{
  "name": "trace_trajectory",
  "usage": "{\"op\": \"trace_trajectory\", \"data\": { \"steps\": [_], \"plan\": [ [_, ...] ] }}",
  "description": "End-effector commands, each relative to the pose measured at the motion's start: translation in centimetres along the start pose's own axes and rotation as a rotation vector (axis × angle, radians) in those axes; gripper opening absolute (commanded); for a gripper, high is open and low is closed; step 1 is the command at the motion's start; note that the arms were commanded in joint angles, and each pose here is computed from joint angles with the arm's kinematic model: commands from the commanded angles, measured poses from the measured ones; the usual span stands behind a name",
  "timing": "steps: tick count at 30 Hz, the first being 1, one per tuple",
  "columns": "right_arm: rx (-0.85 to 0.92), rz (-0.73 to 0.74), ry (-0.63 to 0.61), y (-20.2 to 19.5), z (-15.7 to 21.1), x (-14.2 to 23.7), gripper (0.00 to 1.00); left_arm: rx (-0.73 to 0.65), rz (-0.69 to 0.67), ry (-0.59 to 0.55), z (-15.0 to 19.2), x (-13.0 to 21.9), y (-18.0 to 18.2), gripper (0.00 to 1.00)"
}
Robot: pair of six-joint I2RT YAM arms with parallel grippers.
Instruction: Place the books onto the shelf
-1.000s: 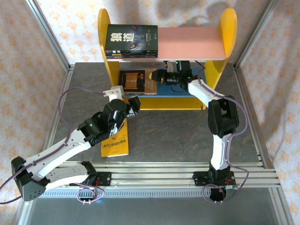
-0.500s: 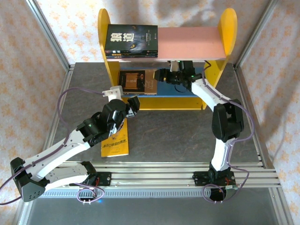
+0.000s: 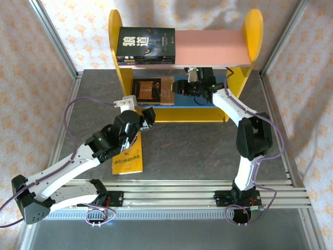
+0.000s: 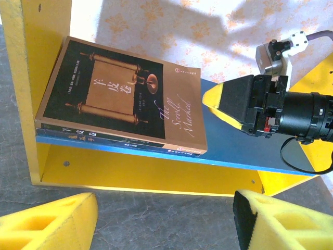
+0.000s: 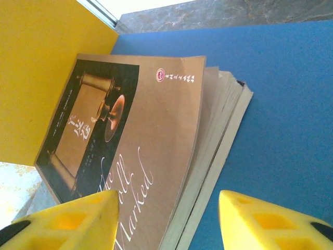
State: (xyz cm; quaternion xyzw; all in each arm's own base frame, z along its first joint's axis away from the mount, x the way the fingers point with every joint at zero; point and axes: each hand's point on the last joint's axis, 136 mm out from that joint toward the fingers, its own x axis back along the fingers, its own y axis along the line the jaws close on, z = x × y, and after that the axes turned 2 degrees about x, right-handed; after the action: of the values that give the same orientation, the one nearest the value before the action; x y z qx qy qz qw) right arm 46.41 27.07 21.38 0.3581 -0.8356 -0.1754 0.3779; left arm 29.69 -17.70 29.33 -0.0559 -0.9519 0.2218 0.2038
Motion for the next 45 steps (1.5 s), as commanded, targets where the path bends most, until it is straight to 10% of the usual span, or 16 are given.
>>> {"op": "trace_trajectory", "data": {
  "steps": [1, 24, 45],
  "plan": [
    [0.036, 0.018, 0.015, 0.3, 0.5, 0.1, 0.51, 0.007, -0.004, 0.0, -0.3, -0.2, 0.1, 0.69],
    [0.065, 0.031, 0.08, -0.1, 1.0, -1.7, 0.25, 0.007, -0.002, 0.003, -0.2, -0.4, -0.1, 0.69],
    [0.069, 0.008, 0.088, 0.7, 1.3, -2.3, 0.28, 0.005, -0.004, 0.001, -0.3, -0.3, 0.0, 0.69]
  ]
}}
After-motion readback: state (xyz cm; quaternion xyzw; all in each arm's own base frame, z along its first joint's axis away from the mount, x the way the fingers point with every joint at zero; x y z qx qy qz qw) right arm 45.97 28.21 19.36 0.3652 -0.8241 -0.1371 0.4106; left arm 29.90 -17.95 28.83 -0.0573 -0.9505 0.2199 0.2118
